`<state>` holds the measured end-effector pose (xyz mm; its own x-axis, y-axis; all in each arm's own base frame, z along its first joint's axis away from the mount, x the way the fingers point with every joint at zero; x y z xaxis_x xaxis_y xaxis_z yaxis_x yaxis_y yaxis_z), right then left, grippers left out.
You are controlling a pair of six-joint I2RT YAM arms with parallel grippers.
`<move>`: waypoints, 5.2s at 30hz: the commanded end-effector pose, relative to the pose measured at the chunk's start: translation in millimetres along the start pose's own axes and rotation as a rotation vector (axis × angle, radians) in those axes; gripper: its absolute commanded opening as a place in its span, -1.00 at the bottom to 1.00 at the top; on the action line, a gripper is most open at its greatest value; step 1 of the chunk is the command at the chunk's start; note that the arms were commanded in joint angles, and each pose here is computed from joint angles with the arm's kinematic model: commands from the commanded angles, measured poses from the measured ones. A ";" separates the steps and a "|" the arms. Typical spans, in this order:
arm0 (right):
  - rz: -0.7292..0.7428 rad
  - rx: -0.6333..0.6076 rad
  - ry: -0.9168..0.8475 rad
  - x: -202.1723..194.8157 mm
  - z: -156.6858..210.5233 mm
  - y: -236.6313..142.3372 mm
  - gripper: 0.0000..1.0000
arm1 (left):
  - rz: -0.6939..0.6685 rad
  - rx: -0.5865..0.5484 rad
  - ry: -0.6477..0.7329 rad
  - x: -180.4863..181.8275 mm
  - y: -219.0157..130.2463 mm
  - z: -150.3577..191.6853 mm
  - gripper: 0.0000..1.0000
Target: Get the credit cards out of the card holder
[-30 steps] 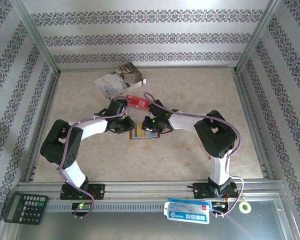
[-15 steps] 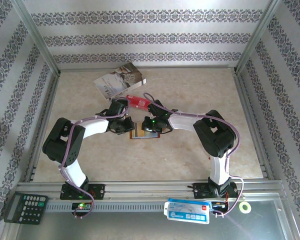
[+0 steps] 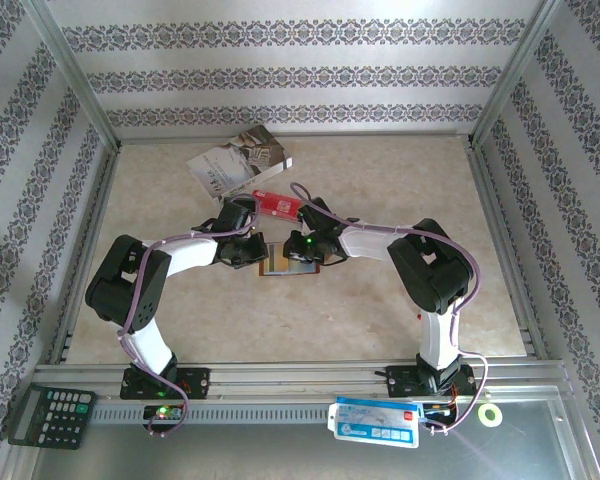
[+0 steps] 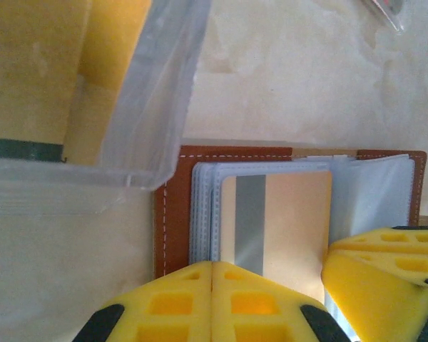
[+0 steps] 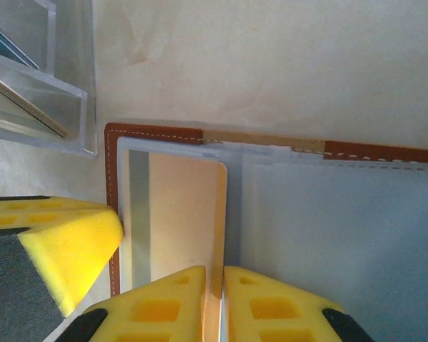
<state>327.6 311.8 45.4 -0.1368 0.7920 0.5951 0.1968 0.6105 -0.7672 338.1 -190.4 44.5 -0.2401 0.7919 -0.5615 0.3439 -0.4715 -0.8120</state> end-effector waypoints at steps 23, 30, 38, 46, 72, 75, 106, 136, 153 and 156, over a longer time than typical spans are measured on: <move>-0.016 -0.051 0.010 -8.8 -3.4 -8.4 -0.98 | -0.098 0.018 0.020 22.0 5.1 13.2 -0.87; 0.002 -0.078 0.013 -14.1 -4.9 -17.3 -1.00 | -0.104 0.014 0.026 21.9 4.0 12.3 -0.84; -0.021 -0.048 0.030 -12.4 -1.5 -9.7 -0.81 | -0.103 0.019 0.027 20.7 4.5 11.8 -0.83; -0.032 0.000 0.041 -13.1 4.0 1.0 -0.55 | -0.105 0.028 0.025 22.1 7.3 12.9 -0.83; 0.003 -0.064 0.089 -32.6 4.5 -15.0 -0.85 | -0.115 0.029 0.050 20.0 4.2 11.0 -0.77; -0.005 -0.100 0.109 -41.4 4.6 -23.4 -0.92 | -0.116 0.029 0.059 17.6 1.4 9.9 -0.72; -0.494 -0.430 -0.078 47.4 -32.5 -119.2 -1.00 | 0.508 -0.083 0.084 -109.7 -126.7 -15.2 0.50; -0.802 -0.480 -0.085 77.0 -41.2 -143.2 -1.00 | 0.763 -0.045 0.113 -143.6 -142.3 -42.4 -0.49; -0.850 -0.470 -0.042 92.5 -39.4 -141.2 -0.46 | 0.781 -0.193 -0.030 -137.2 -154.2 -65.1 -1.00; -0.852 -0.478 -0.031 91.4 -40.3 -142.0 -0.53 | 0.758 -0.230 -0.049 -131.0 -154.8 -69.9 -1.00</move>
<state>324.5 297.4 205.6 -0.3986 0.1240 0.9087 0.3829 0.9228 0.0420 373.9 -205.8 233.1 0.0418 0.2798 -0.9591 0.5354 -0.8168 -0.2150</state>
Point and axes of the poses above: each hand's point on the last joint's axis, 136 mm out from that joint toward the fingers, its own y axis out along the fingers, its own x axis along the line the jaws close on, z = x × y, the point moved 2 cm from there along -y, back along the fingers, and after that the axes turned 8 degrees about -y, right-handed, at the moved point
